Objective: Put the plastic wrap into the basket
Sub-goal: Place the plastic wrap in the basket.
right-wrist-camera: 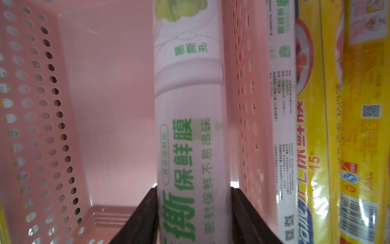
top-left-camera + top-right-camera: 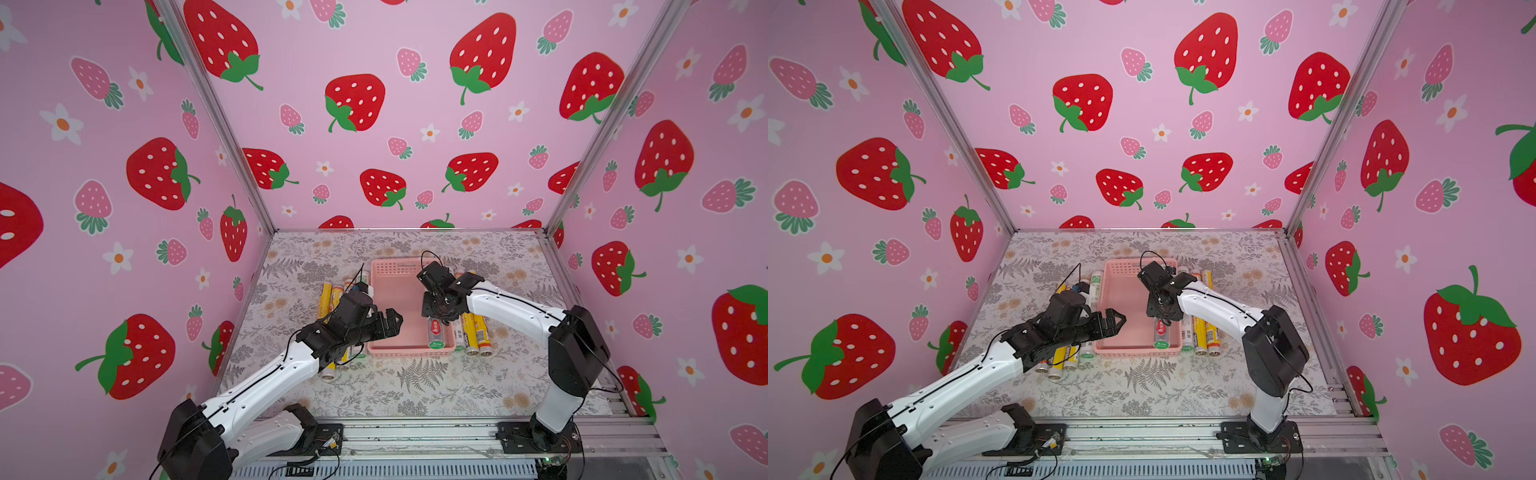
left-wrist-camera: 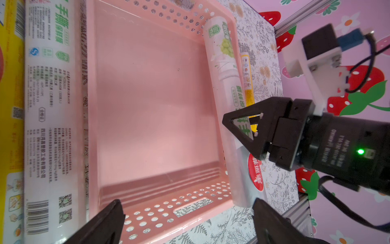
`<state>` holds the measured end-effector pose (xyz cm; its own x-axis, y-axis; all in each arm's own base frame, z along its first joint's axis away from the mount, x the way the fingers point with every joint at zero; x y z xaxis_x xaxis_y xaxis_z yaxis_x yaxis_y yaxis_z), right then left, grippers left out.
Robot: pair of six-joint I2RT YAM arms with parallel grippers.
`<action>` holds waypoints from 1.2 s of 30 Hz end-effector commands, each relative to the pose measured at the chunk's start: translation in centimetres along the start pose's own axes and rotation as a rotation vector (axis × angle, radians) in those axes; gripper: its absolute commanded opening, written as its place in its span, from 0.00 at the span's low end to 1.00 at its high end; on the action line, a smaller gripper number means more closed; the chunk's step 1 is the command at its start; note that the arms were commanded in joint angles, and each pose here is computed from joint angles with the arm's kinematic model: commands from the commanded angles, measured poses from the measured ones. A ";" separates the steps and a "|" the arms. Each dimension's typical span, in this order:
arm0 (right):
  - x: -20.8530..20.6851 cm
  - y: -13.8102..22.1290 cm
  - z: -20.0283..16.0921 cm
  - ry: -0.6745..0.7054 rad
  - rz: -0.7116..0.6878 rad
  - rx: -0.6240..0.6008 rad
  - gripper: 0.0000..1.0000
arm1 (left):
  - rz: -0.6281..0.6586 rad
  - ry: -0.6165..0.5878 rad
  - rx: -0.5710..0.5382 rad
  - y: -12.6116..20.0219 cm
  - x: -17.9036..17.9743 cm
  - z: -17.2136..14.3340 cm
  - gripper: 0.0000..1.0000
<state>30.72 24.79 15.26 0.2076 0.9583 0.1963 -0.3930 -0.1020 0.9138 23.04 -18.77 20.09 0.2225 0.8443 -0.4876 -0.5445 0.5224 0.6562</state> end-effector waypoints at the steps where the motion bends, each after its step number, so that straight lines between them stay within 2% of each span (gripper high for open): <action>1: 0.8 0.1 1.1 0.016 0.004 -0.075 0.19 | 0.006 0.009 0.001 -0.4 0.3 -0.2 1.00; 9: 1.4 -1.1 1.2 0.060 0.001 -0.076 0.19 | 0.018 0.015 0.013 -0.9 0.7 -0.6 1.00; 19: 1.2 -0.3 2.3 0.078 -0.036 -0.145 0.19 | 0.009 0.031 0.044 -2.3 0.9 -1.2 0.99; 28: 1.7 -3.0 1.9 0.061 -0.035 -0.136 0.22 | 0.003 0.044 0.048 -2.2 0.8 -1.2 0.96; 33: 1.6 -4.1 1.7 0.070 -0.052 -0.132 0.27 | 0.015 0.048 0.009 -1.4 0.9 -0.9 0.95; 36: 1.4 -4.9 1.3 0.077 -0.070 -0.118 0.34 | 0.025 0.046 -0.003 -1.0 1.0 -0.7 0.96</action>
<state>33.35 25.72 10.96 0.1675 0.9819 0.0880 -0.4409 -0.0053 0.8976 23.21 -19.00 18.23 0.1821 0.8409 -0.5097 -0.5322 0.5201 0.6680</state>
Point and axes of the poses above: each gripper's point midway between its finger pads, its own y axis back along the fingers, its own x axis along the line the jaws close on, z = x × y, the point moved 5 cm from there along y, back along the fingers, and after that the axes turned 8 degrees about -y, right-handed, at the moved point
